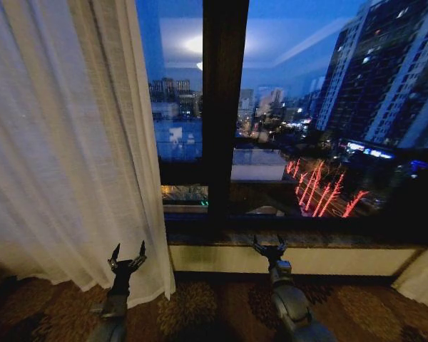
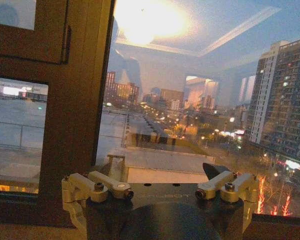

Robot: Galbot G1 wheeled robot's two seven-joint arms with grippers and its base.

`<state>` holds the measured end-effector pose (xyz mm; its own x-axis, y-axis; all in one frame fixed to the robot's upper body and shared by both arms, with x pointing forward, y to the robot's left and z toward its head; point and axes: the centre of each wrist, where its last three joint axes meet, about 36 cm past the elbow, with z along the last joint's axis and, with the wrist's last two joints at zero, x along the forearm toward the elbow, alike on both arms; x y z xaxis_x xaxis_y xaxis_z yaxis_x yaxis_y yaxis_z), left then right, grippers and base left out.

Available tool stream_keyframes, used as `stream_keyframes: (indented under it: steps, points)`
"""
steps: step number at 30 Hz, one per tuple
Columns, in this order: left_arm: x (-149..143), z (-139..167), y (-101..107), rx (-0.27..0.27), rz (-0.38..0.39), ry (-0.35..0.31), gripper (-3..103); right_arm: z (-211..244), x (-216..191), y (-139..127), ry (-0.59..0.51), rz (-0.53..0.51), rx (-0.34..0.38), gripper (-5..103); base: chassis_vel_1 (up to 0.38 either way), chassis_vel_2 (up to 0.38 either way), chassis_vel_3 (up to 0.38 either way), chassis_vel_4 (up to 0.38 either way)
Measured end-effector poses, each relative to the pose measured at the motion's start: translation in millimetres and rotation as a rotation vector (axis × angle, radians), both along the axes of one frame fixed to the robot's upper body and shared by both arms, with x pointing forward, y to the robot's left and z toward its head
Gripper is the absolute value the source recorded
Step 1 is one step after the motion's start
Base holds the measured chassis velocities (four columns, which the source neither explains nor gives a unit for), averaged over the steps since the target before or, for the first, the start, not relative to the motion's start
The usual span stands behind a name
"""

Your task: Open the curtains by pulling them apart, changing their state from closed to fully open.

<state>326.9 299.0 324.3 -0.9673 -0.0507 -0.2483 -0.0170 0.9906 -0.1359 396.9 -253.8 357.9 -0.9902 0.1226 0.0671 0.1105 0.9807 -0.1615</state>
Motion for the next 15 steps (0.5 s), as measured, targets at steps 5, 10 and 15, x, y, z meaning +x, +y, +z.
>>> stream_keyframes:
  steps: [5, 10, 15]
  points:
    - [0.1, 0.0, 0.0, 0.0, 0.0, 0.0, 100, 0.0, 0.0, 0.0, 0.0, 0.0, 0.0, 100, -0.12, 0.142, 0.113, -0.14]
    - [0.1, 0.0, 0.0, 0.0, 0.0, 0.0, 100, 0.0, 0.1, 0.0, 0.0, 0.0, 0.0, 100, -0.052, 0.04, 0.048, -0.035]
    - [0.0, -0.1, 0.0, 0.0, 0.0, 0.0, 100, 0.0, 0.0, 0.0, 0.0, 0.0, 0.0, 100, 0.0, 0.0, 0.0, 0.0]
